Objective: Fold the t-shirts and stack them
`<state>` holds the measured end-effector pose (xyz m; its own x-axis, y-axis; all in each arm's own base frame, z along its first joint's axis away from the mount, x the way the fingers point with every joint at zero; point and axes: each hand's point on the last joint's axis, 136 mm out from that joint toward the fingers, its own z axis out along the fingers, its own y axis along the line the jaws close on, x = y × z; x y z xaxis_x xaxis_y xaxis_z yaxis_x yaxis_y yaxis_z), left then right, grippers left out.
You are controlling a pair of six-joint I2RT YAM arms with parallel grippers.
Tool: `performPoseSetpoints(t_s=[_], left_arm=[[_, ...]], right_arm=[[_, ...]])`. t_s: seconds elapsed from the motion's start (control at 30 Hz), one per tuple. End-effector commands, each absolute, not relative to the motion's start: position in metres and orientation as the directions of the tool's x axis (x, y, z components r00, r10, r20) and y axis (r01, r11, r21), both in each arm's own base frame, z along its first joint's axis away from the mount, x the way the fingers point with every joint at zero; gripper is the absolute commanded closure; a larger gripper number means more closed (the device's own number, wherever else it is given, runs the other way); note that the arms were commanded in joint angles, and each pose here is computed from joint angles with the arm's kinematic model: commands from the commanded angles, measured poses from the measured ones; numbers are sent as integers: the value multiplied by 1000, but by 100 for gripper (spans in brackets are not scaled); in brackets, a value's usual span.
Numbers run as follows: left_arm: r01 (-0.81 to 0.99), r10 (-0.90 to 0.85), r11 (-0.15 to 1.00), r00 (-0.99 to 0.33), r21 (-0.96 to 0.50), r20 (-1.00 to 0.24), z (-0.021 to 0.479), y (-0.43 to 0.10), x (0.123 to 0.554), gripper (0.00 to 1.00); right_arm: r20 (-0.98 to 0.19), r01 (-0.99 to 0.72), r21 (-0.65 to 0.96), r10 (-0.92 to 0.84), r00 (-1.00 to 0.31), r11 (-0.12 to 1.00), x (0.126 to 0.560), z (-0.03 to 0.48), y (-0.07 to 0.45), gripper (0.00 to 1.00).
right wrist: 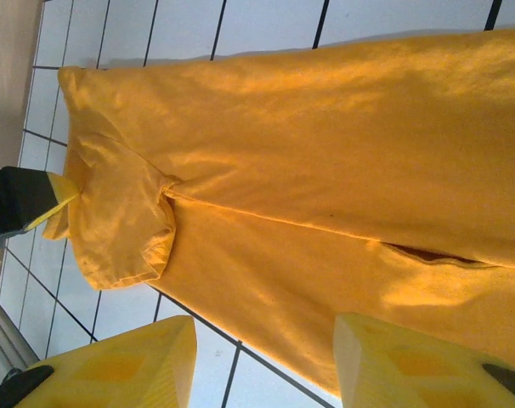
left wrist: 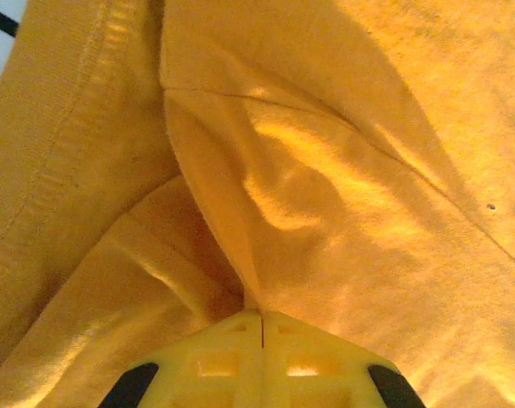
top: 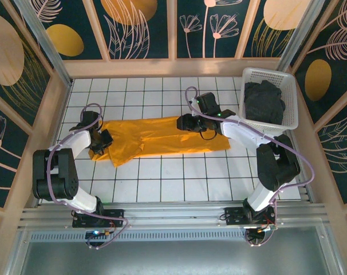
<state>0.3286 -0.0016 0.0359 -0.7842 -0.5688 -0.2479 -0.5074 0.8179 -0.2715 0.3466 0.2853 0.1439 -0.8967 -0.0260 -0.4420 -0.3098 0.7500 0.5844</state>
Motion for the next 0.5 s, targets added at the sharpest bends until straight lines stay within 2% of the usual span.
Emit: performPoseSetpoints(t_s=[0.0,0.3,0.47], left_arm=[[-513,-556,830,-793,-217,-250,36,5,326,100],[-554,-585,809,-724,-197,-365,78,23,340,100],[-554,-587,807,-712,-205,-385,93,25,355,100]], right_arm=[[-472,-318,578,-10,-881,751,353,154,286,53],[-480,-314,569,-3,-877,760,354,156,283,55],[-481,-315,564,-6,-876,763,354,156,281,55]])
